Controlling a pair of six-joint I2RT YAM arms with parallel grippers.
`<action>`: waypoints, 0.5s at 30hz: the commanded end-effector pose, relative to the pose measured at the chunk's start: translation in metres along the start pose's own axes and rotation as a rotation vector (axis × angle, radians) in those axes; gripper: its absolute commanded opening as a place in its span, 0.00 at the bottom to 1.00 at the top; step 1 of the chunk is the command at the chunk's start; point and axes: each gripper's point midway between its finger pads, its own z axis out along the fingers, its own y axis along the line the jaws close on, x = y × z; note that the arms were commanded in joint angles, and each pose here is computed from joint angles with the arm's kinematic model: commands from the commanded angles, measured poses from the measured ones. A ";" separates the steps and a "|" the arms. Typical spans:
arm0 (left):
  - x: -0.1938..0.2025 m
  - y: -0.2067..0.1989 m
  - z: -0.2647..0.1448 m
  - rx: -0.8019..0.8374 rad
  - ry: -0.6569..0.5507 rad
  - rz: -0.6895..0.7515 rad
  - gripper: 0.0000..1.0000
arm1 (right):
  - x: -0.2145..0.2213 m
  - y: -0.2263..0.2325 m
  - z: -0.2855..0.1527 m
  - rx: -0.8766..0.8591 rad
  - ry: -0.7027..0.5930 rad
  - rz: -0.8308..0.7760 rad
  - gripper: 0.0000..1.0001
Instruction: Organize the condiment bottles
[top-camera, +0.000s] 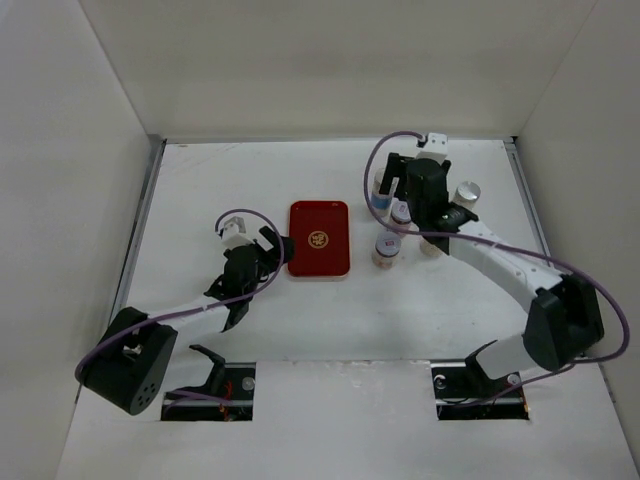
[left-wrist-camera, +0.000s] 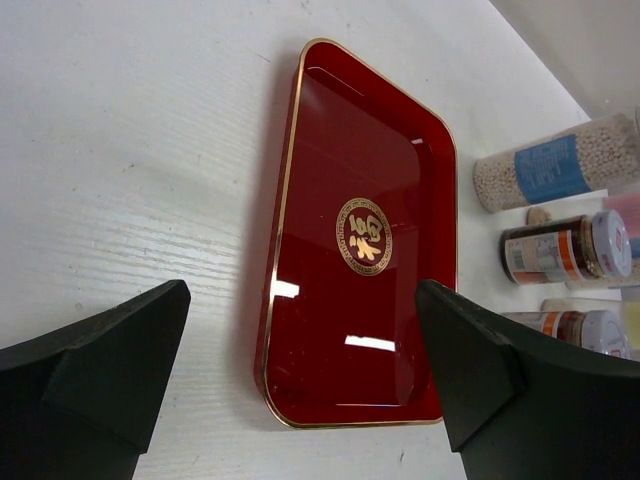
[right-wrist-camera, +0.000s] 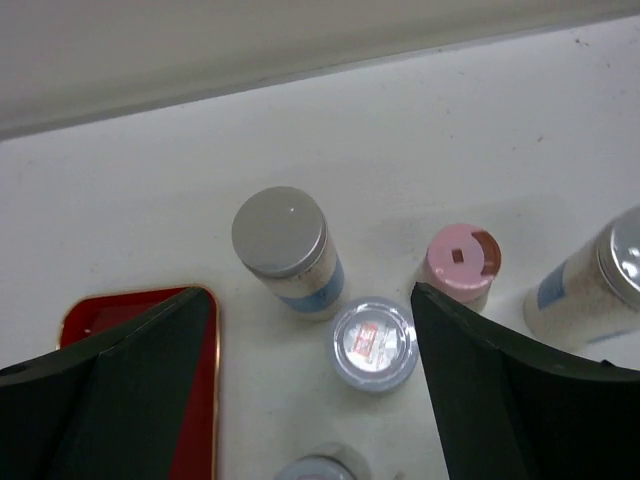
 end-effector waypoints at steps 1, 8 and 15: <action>-0.008 -0.016 0.000 0.063 -0.032 -0.029 1.00 | -0.009 0.013 0.025 -0.044 0.034 -0.076 0.93; 0.001 -0.015 0.004 0.066 -0.005 -0.042 1.00 | 0.013 0.028 0.078 -0.044 0.125 -0.138 0.97; 0.003 -0.010 0.005 0.050 0.001 -0.045 1.00 | 0.032 0.041 0.102 -0.078 0.173 -0.147 0.91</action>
